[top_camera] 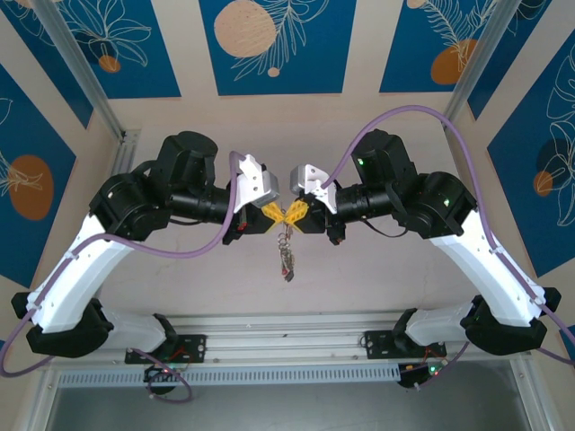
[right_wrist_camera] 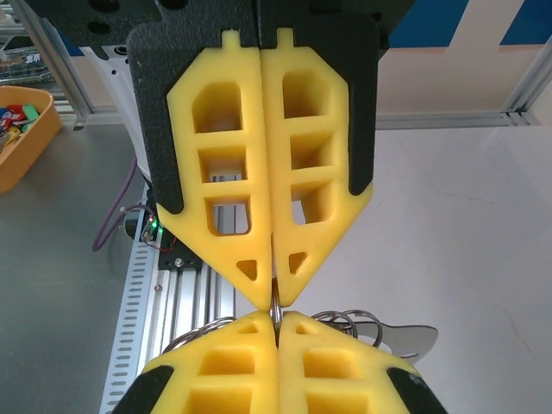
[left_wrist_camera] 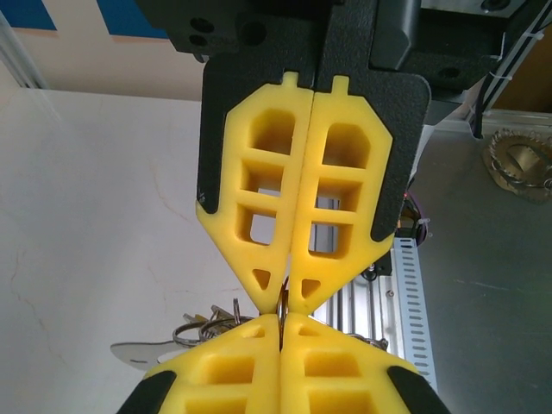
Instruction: Put the keys on the keyring
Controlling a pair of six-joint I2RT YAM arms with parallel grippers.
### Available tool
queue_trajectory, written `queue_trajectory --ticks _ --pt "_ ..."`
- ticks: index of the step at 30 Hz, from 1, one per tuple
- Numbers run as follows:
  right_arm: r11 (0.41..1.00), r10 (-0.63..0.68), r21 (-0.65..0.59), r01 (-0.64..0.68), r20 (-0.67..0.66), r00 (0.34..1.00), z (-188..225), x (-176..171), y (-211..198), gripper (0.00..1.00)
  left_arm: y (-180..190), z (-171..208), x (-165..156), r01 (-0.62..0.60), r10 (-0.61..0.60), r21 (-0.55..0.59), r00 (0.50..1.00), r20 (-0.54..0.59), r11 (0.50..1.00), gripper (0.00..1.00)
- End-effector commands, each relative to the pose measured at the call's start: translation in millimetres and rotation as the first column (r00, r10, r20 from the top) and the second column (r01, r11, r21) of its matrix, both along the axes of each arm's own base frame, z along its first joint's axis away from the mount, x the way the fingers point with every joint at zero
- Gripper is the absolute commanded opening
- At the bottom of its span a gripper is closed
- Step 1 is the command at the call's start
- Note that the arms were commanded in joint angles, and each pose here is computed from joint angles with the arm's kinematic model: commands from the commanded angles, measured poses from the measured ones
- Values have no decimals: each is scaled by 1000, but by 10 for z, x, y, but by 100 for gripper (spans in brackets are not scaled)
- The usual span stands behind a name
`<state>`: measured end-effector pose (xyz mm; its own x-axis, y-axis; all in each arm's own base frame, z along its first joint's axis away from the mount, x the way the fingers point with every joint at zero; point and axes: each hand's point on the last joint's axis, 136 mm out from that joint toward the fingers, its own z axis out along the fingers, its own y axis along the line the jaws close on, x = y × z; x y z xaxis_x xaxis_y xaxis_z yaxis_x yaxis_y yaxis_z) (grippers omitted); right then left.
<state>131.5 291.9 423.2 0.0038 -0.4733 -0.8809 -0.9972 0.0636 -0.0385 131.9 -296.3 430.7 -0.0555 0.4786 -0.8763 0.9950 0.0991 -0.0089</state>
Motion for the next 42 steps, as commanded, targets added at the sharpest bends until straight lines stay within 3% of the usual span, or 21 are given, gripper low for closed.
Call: queue_trajectory --ticks 1,3,6,9,23,29,42 --pt "993 57 102 -61 40 998 279 -147 3 0 -41 -6 2 18 -18 -7 999 37 1000 0" --pt "993 48 102 -52 42 998 272 -130 4 4 -32 10 12 10 -10 -15 999 51 1000 0" --pt "993 38 108 -42 46 998 275 -122 -6 22 -11 81 25 -2 6 -46 997 83 999 0" --pt "993 44 108 -47 24 999 247 -139 -12 28 5 142 -22 18 -11 -69 995 98 997 0" --pt "995 60 89 -52 -81 995 79 -163 -18 27 -24 309 -88 61 -38 -163 989 141 985 0" --pt "993 18 119 -7 -87 996 109 -53 22 31 -46 338 -73 61 -34 -181 988 148 982 0" --pt "989 -120 74 125 -66 991 7 205 -38 31 7 391 -103 57 -25 -196 987 162 979 0"
